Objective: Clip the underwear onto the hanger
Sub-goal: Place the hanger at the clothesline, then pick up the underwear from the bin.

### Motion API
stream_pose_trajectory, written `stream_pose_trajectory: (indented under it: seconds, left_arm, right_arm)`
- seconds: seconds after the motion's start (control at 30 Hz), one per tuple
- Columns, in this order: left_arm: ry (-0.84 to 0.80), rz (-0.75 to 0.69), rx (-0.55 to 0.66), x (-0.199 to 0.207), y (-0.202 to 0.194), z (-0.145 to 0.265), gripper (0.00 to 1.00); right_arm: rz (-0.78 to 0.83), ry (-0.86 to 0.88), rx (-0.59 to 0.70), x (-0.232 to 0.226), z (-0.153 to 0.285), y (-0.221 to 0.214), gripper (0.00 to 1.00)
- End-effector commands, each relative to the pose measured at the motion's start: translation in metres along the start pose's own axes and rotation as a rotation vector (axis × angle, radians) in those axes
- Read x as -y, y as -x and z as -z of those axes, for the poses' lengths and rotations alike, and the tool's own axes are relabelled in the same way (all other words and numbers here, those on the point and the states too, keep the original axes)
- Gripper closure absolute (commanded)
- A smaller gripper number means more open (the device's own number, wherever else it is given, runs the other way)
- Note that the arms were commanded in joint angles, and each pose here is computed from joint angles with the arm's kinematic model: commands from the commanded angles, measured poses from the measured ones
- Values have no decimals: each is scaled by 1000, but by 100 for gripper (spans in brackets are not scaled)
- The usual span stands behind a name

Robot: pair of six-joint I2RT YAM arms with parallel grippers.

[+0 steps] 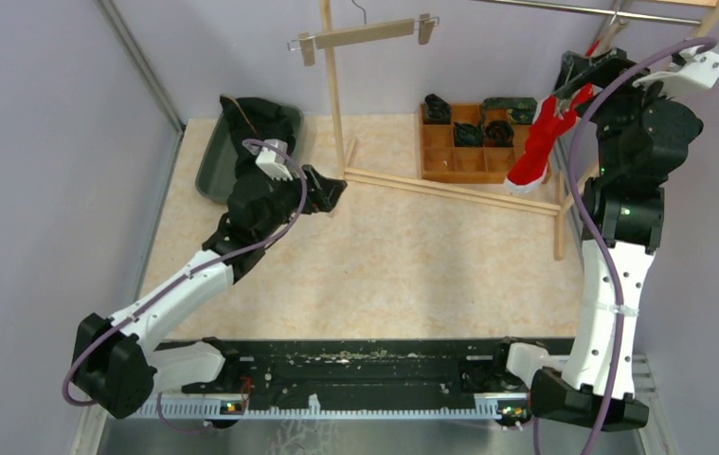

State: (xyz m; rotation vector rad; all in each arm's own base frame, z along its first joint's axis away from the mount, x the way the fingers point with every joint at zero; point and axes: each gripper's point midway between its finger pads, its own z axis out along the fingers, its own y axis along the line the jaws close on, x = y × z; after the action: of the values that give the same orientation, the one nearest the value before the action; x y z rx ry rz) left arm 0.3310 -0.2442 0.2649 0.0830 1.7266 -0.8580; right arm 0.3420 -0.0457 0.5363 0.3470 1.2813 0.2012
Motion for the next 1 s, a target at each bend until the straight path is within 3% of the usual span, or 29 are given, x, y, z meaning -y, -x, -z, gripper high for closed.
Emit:
stream_pose_trajectory:
  seconds: [0.0, 0.4, 0.57, 0.77, 0.97]
  left_arm:
    - [215, -32, 96, -25, 41, -3, 0]
    - [579, 54, 83, -149, 90, -47, 1]
    - [761, 62, 80, -217, 89, -59, 2]
    - [864, 104, 93, -279, 85, -63, 2]
    - [893, 79, 96, -305, 90, -70, 2]
  right_arm:
    - [-12, 102, 63, -28, 25, 31, 9]
    - [-36, 345, 68, -81, 70, 42, 8]
    - [-40, 453, 61, -102, 89, 44, 8]
    - [-54, 552, 10, -118, 100, 36, 9]
    - [-82, 635, -66, -135, 95, 22, 9]
